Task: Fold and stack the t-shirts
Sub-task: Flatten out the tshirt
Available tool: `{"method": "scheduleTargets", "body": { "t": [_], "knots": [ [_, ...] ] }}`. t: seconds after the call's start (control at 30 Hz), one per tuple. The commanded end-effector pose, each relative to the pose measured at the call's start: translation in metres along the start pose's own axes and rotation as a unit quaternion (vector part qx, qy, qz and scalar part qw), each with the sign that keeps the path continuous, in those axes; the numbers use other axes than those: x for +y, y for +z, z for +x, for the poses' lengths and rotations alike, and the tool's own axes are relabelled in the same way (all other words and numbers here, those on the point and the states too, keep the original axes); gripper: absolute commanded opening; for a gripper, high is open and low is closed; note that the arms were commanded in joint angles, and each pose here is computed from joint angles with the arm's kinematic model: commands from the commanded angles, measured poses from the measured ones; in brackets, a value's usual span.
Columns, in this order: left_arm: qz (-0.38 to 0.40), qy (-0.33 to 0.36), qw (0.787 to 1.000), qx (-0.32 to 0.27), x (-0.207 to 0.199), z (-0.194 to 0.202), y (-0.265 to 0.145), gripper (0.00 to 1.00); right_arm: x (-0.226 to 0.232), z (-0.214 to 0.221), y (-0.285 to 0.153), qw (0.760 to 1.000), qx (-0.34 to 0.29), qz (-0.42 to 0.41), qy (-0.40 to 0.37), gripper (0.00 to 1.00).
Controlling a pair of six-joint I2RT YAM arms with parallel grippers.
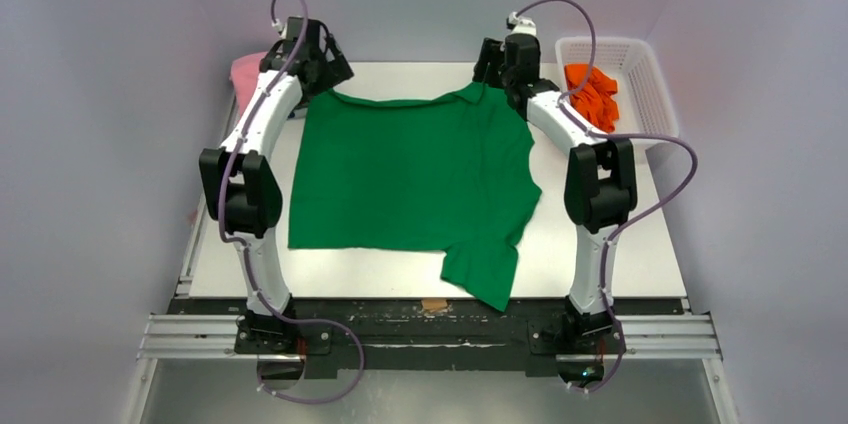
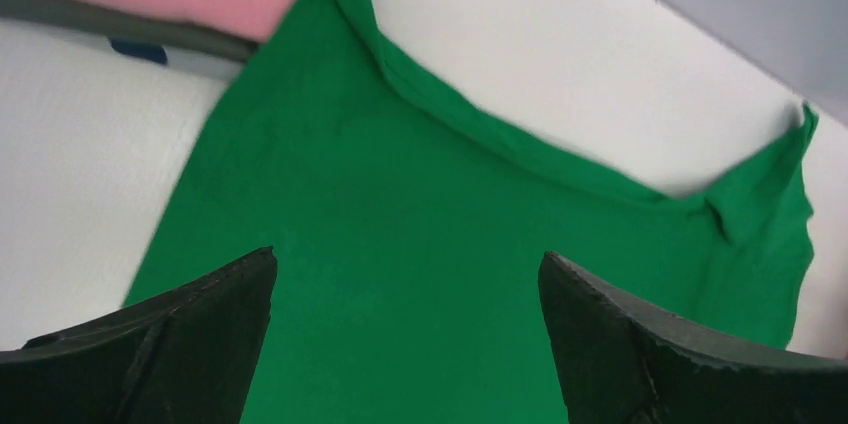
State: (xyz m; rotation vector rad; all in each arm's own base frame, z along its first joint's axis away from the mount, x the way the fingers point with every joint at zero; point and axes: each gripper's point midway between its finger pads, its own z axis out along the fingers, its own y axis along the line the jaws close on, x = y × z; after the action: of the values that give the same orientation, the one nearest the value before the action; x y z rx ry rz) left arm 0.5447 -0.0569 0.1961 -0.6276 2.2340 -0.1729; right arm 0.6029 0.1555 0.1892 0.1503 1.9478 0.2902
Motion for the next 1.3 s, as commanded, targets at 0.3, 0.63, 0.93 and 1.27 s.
{"method": "scheduleTargets", "body": {
  "t": [0.3, 0.63, 0.93, 1.27],
  "knots": [
    [-0.005, -0.022, 0.982, 0.185, 0.02, 0.179, -0.013, 1.0, -0.02, 0.151, -0.062, 0.985, 0.16, 0.022, 0.058, 0.64],
    [-0.08, -0.005, 0.933, 0.351, 0.08, 0.305, -0.057, 1.0, -0.075, 0.222, -0.139, 0.959, 0.251, 0.119, 0.049, 0.62],
    [-0.115, 0.004, 0.89, 0.442, 0.144, 0.39, -0.146, 1.0, -0.11, 0.26, -0.241, 0.925, 0.327, 0.184, 0.052, 0.62],
    [-0.046, 0.051, 0.938, 0.34, 0.092, 0.318, -0.169, 1.0, -0.083, 0.201, -0.245, 0.951, 0.269, 0.137, 0.068, 0.64]
  ]
}}
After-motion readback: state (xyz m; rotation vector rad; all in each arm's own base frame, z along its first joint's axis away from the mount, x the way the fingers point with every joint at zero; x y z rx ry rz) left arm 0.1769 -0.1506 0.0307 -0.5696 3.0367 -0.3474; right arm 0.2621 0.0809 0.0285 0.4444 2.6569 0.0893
